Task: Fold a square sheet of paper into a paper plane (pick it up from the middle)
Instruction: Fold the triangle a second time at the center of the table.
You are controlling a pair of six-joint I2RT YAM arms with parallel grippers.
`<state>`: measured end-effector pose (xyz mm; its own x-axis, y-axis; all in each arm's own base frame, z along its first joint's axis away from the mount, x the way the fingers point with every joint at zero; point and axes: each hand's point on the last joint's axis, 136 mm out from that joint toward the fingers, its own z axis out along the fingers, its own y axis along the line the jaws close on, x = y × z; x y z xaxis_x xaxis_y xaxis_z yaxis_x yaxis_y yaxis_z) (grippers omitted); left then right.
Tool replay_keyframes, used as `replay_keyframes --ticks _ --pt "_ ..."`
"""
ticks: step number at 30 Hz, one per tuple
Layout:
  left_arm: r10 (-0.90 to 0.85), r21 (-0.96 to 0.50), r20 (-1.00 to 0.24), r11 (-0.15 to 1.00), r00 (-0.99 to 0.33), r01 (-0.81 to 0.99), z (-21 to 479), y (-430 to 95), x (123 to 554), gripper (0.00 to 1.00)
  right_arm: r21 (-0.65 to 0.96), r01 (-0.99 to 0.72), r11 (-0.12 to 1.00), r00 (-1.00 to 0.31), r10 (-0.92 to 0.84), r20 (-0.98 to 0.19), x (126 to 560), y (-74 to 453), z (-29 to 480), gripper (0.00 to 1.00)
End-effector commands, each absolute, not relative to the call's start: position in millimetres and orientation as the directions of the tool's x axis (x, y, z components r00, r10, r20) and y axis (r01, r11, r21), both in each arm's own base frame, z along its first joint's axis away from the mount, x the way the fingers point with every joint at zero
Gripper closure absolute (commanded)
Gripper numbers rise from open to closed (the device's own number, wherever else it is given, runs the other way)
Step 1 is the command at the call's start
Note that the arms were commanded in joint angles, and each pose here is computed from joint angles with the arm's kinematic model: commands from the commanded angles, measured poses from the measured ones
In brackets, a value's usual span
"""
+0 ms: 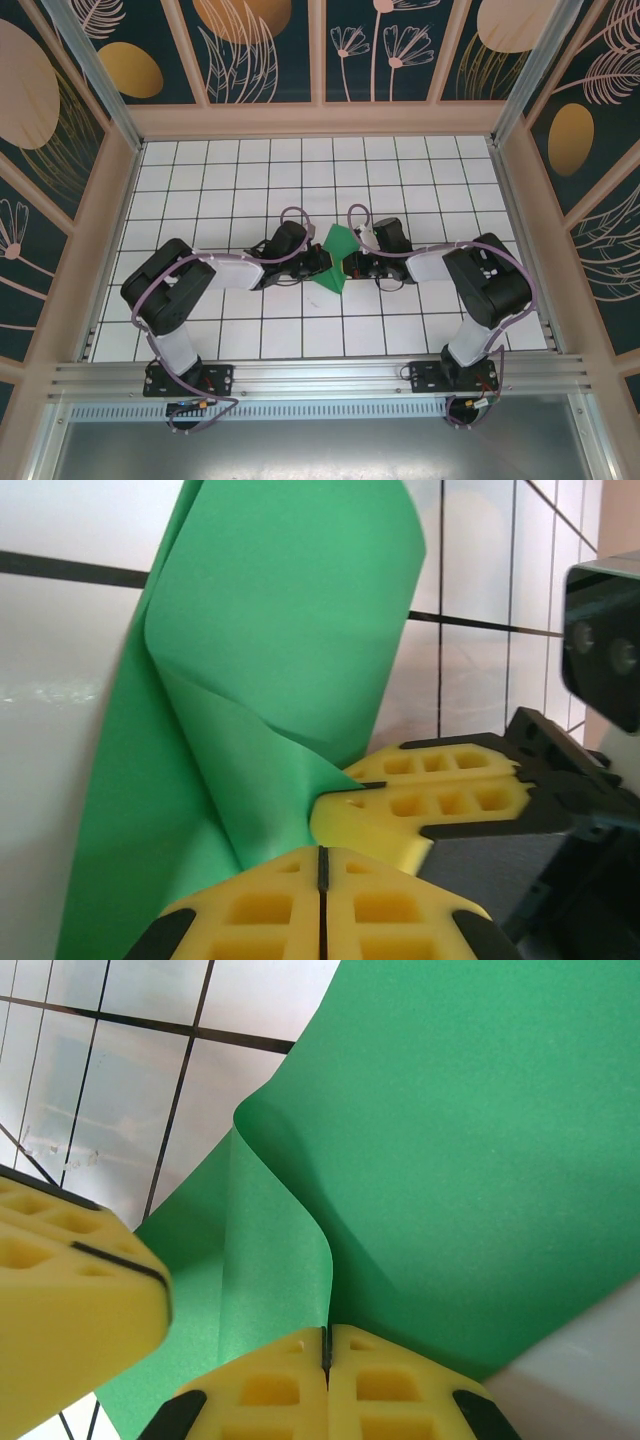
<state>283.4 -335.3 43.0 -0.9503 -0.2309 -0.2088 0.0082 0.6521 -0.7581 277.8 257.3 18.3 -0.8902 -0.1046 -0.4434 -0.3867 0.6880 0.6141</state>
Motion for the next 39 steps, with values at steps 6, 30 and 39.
replay_keyframes --ticks 6,30,39 --pt "-0.240 -0.826 -0.203 0.562 -0.949 0.035 58 -356 291 0.88 0.570 -0.349 0.744 -0.907 -0.115 -0.406 277 248 -3 0.99" --pt "-0.279 -0.686 -0.185 0.724 -0.942 -0.079 -5 -319 283 0.92 0.582 -0.345 0.736 -0.908 -0.105 -0.407 284 254 3 0.96" --pt "-0.282 -0.672 -0.174 0.734 -0.943 -0.096 -17 -314 277 0.93 0.574 -0.326 0.751 -0.906 -0.073 -0.418 293 252 23 0.84"
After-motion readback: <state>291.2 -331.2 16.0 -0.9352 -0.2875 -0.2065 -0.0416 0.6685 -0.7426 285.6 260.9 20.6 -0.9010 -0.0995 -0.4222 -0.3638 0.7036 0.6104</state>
